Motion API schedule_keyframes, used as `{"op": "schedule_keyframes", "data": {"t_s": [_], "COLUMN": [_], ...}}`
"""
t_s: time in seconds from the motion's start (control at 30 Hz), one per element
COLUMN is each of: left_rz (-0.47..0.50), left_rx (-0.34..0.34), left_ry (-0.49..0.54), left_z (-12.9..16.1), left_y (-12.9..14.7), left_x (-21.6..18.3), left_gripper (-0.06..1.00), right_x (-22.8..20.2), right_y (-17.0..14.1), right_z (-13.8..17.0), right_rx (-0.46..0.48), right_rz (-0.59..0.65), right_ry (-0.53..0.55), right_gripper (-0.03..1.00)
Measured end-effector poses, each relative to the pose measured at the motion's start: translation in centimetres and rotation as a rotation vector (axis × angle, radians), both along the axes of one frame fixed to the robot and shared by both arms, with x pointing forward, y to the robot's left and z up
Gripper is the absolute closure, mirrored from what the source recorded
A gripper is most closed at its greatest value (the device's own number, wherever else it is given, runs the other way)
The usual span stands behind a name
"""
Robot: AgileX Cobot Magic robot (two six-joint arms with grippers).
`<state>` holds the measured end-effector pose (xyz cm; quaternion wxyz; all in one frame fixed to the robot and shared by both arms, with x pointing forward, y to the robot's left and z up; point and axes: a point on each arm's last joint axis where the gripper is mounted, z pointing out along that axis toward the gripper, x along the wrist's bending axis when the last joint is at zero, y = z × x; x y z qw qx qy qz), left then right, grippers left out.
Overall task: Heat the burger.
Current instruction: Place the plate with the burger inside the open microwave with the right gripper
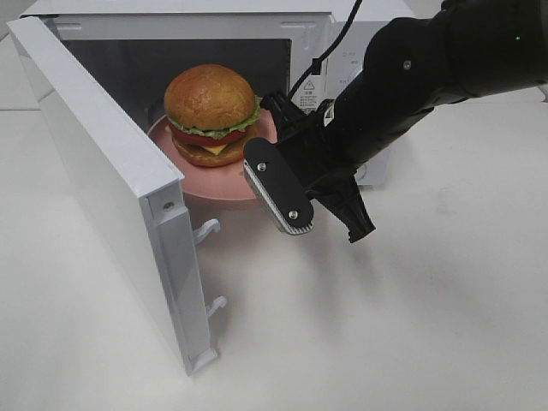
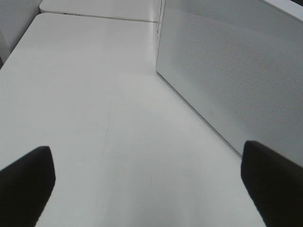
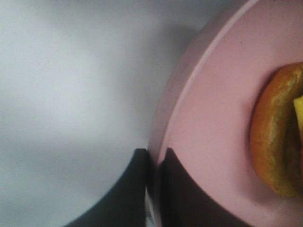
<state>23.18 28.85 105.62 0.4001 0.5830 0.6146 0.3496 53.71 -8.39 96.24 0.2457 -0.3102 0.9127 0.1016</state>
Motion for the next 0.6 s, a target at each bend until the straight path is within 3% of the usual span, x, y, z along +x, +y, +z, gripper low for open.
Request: {"op": "schedule_keyframes", "data": {"t_s": [0.6], "left_rz": [0.000], "left_rx": [0.000], "left_ry": [0.000], "left_z": [0.0], "left_y": [0.0], "left_x": [0.0], "left_gripper": [-0.05], "right_x": [2.8], "right_y": [2.4], "right_z": [-0.6], "right_rx": [-0.003], "right_rz": [-0.041], "right_ry": [-0.001], "right_gripper": [0.93]}}
